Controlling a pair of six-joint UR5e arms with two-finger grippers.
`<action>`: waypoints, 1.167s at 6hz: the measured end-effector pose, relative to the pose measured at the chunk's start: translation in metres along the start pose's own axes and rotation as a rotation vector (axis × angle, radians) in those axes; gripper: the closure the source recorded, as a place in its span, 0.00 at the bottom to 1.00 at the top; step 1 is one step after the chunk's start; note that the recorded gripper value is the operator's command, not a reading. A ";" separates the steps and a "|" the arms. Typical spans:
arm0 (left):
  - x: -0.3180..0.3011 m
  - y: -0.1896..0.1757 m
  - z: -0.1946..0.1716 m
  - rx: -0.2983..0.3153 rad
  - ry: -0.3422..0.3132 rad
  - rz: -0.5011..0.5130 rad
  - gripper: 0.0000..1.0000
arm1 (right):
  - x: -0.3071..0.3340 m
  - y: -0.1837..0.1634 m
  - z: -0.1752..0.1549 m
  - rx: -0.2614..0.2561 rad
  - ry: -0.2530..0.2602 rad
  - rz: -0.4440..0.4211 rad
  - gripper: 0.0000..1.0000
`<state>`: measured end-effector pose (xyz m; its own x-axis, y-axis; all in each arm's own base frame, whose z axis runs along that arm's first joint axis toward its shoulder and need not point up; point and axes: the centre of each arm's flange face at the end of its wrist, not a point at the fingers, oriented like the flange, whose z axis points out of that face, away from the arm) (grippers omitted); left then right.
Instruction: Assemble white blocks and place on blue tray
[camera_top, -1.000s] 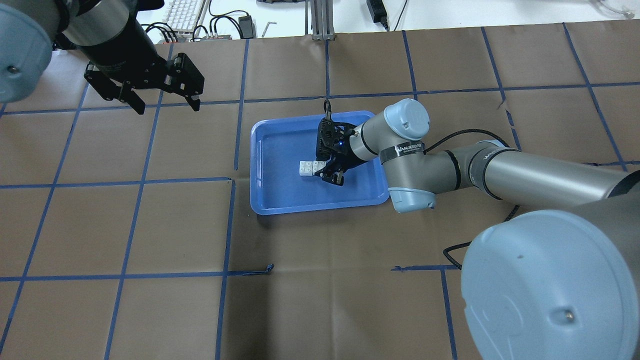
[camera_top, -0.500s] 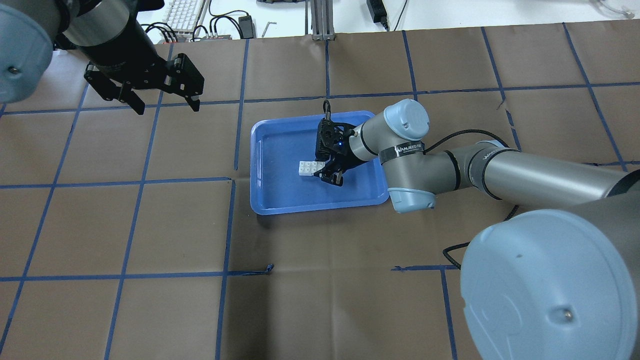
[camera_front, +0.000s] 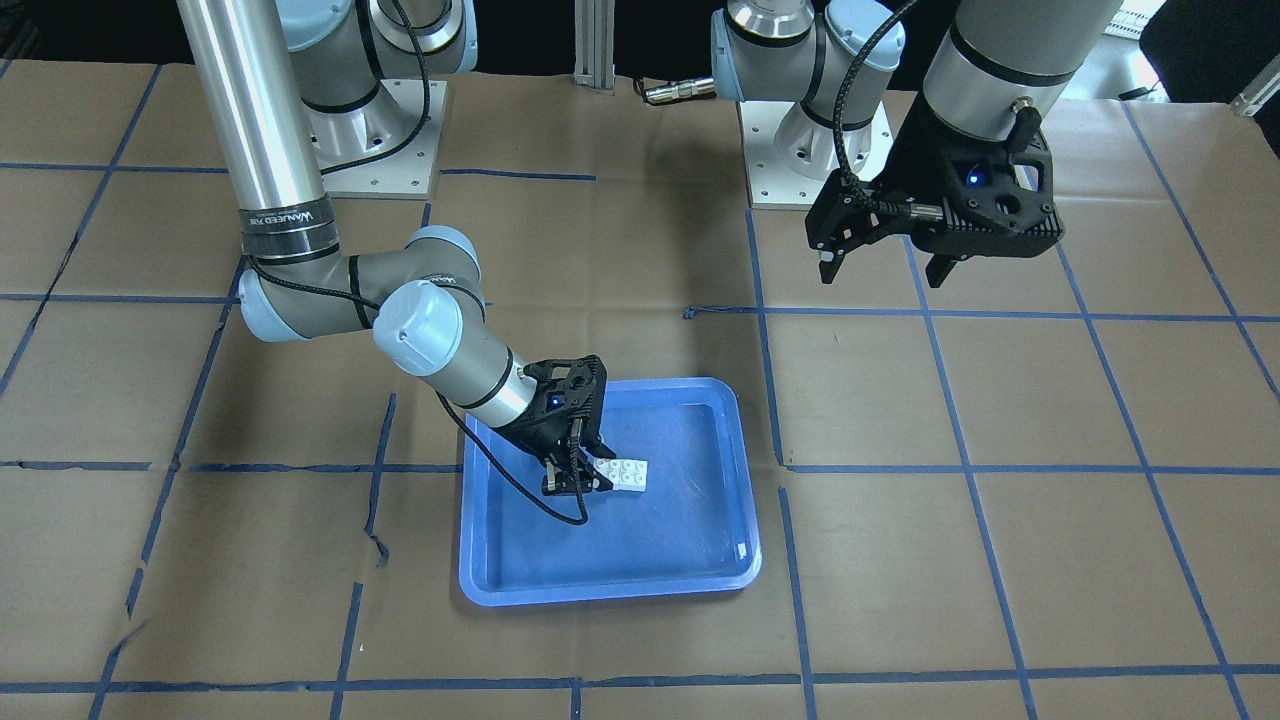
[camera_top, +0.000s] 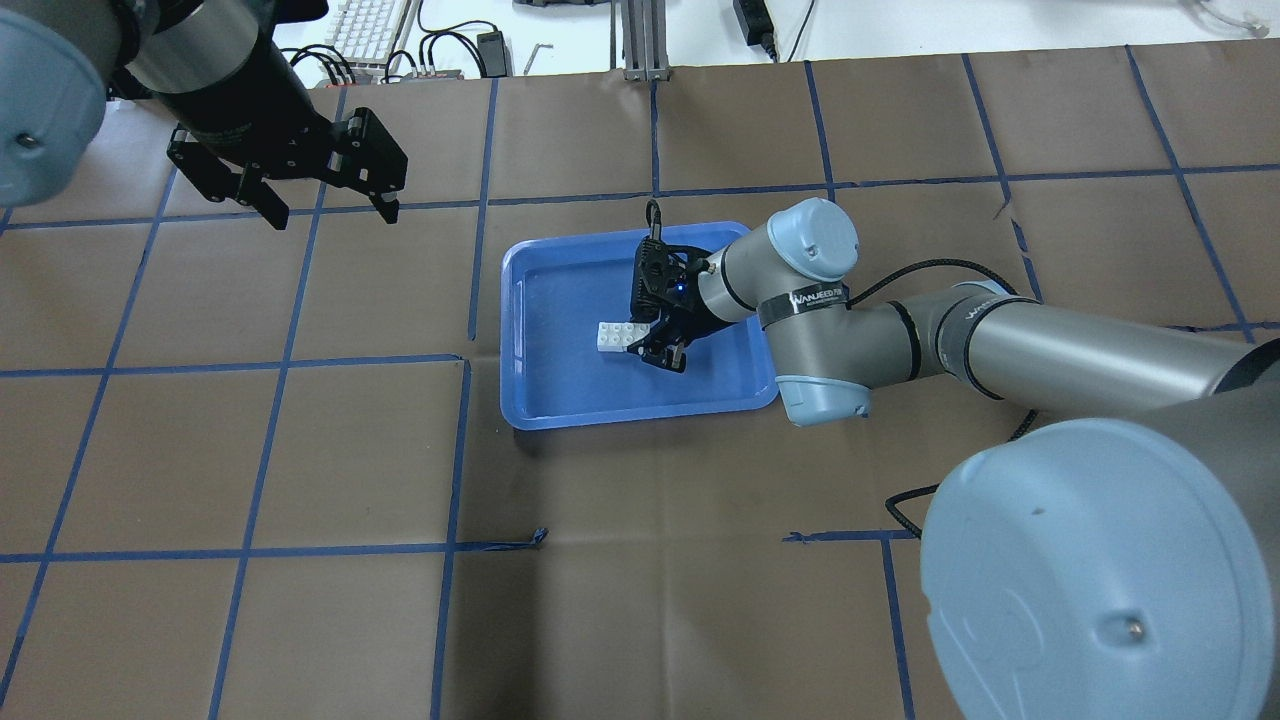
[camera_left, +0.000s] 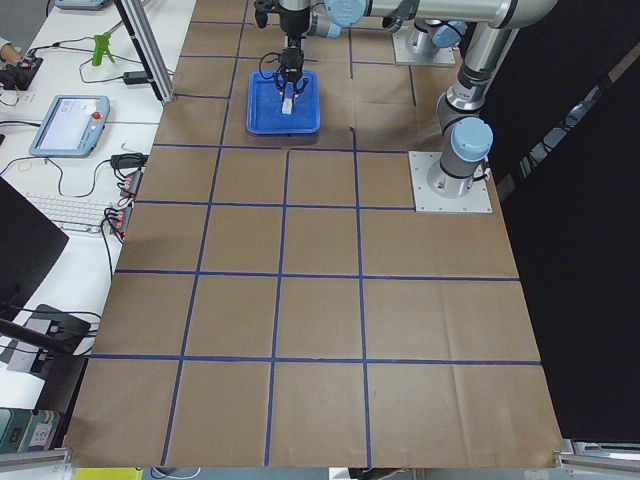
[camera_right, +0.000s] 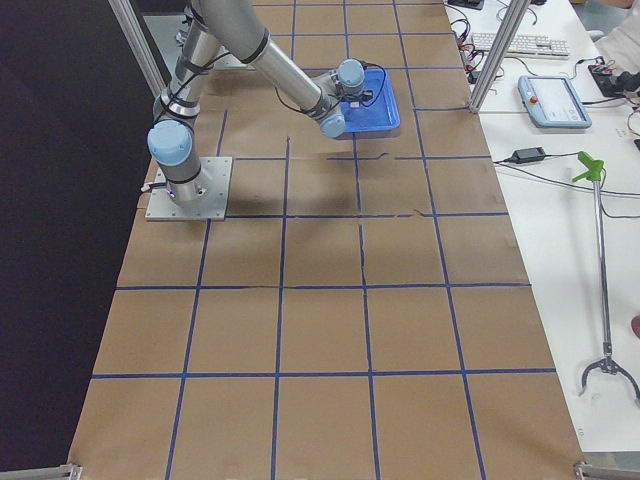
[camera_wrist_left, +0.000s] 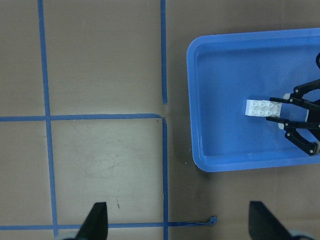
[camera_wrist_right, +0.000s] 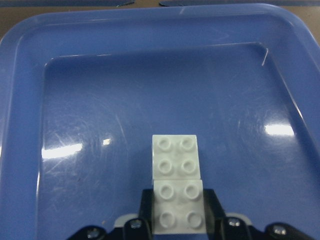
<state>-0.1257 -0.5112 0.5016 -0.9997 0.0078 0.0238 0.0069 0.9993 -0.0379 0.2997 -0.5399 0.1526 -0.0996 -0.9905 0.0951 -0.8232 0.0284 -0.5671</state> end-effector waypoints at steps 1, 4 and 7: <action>0.000 0.000 0.000 -0.001 -0.001 0.000 0.01 | -0.001 0.001 0.001 -0.001 -0.003 0.001 0.42; 0.000 0.000 0.000 0.000 0.001 0.000 0.01 | 0.000 0.000 0.001 0.002 0.000 -0.001 0.01; 0.000 0.000 -0.001 0.001 0.002 0.001 0.01 | 0.015 -0.011 -0.017 0.001 0.046 -0.012 0.00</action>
<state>-0.1259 -0.5113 0.5022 -0.9996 0.0091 0.0260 0.0081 0.9992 -0.0392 0.2976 -0.5523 0.1739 -0.1155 -0.9834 0.1397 -0.8241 0.0164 -0.5662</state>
